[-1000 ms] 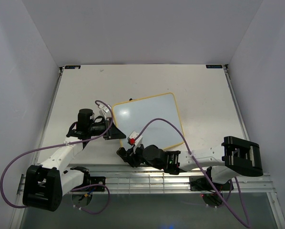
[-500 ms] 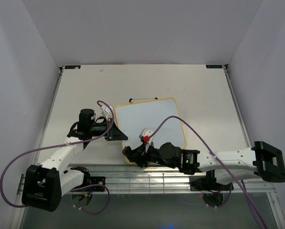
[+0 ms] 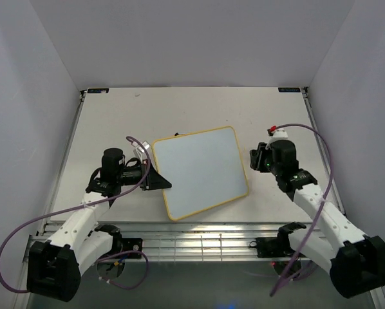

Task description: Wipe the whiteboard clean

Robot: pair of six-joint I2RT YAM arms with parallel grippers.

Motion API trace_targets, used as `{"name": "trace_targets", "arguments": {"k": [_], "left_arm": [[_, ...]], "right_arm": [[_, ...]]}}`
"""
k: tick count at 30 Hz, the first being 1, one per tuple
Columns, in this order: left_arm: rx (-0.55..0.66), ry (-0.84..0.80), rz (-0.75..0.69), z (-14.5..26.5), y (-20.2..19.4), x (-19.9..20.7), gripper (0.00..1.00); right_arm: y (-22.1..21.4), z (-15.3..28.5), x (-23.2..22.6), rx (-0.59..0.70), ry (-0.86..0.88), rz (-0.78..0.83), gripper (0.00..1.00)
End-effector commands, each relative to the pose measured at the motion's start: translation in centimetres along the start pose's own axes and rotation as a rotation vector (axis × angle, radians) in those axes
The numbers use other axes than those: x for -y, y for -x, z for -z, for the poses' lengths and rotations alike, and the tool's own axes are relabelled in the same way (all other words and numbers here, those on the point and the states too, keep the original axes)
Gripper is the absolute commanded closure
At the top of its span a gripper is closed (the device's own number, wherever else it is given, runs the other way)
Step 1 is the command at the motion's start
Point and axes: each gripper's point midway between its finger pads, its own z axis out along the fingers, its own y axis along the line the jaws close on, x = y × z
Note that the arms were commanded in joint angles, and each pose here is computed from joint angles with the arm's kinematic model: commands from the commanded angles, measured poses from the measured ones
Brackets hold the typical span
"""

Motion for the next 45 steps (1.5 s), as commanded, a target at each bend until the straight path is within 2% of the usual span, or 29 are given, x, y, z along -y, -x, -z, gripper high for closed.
{"name": "trace_targets", "arguments": {"k": [1, 5, 8, 11, 12, 13, 18, 21, 24, 29, 33, 37, 38, 40, 41, 42, 45], "left_arm": [[0.091, -0.108, -0.230, 1.1, 2.9, 4.8, 1.00], [0.123, -0.131, -0.276, 1.7, 3.2, 6.1, 1.00], [0.129, -0.155, -0.285, 1.8, 3.2, 6.8, 1.00], [0.145, -0.156, -0.317, 2.0, 3.5, 7.2, 1.00], [0.153, -0.154, -0.329, 2.1, 3.7, 7.4, 1.00], [0.178, -0.135, -0.347, 2.3, 4.1, 7.5, 1.00], [0.232, -0.068, -0.396, 2.9, 5.9, 8.1, 1.00], [0.252, -0.039, -0.414, 2.9, 7.2, 8.3, 1.00], [0.257, -0.045, -0.447, 2.8, 8.3, 8.8, 1.00], [0.247, -0.073, -0.517, 2.2, 10.6, 9.5, 1.00], [0.206, -0.111, -0.559, 0.9, 13.3, 8.8, 1.00], [0.192, -0.176, -0.699, 0.9, 16.4, 8.7, 1.00], [0.196, -0.171, -0.710, 1.3, 17.4, 7.9, 1.00], [0.139, -0.232, -0.725, 1.3, 17.9, 6.3, 1.00], [0.150, -0.228, -0.795, 1.6, 19.0, 5.9, 1.00], [0.145, -0.232, -0.809, 1.4, 19.3, 5.2, 1.00], [0.137, -0.247, -0.875, 1.1, 20.7, 3.1, 1.00]], "right_arm": [[-3.9, -0.1, 5.4, -0.222, -0.075, -0.088, 0.91], [-3.1, -1.8, 8.0, -0.255, -0.171, -0.079, 0.91], [-4.5, -3.0, 10.0, -0.331, -0.237, -0.077, 0.91], [-5.4, -4.0, 10.9, -0.383, -0.251, -0.092, 0.78], [-5.8, -4.3, 11.1, -0.400, -0.258, -0.096, 0.70], [-6.1, -4.4, 11.2, -0.408, -0.259, -0.097, 0.58], [-6.5, -4.6, 11.1, -0.415, -0.258, -0.111, 0.46], [-6.4, -4.4, 11.2, -0.407, -0.265, -0.113, 0.44], [-6.3, -4.2, 11.2, -0.399, -0.267, -0.115, 0.36], [-5.8, -3.6, 11.1, -0.380, -0.275, -0.120, 0.34], [-4.1, -2.4, 10.5, -0.317, -0.266, -0.125, 0.34], [-1.7, -0.4, 9.8, -0.220, -0.258, -0.109, 0.30], [-1.1, 0.0, 9.6, -0.193, -0.249, -0.099, 0.27], [0.6, 1.5, 8.9, -0.106, -0.223, -0.083, 0.11], [1.1, 2.0, 8.4, -0.082, -0.199, -0.076, 0.06], [2.3, 3.0, 7.8, -0.027, -0.181, -0.061, 0.10], [4.0, 4.9, 6.0, 0.049, -0.104, -0.036, 0.10]]}}
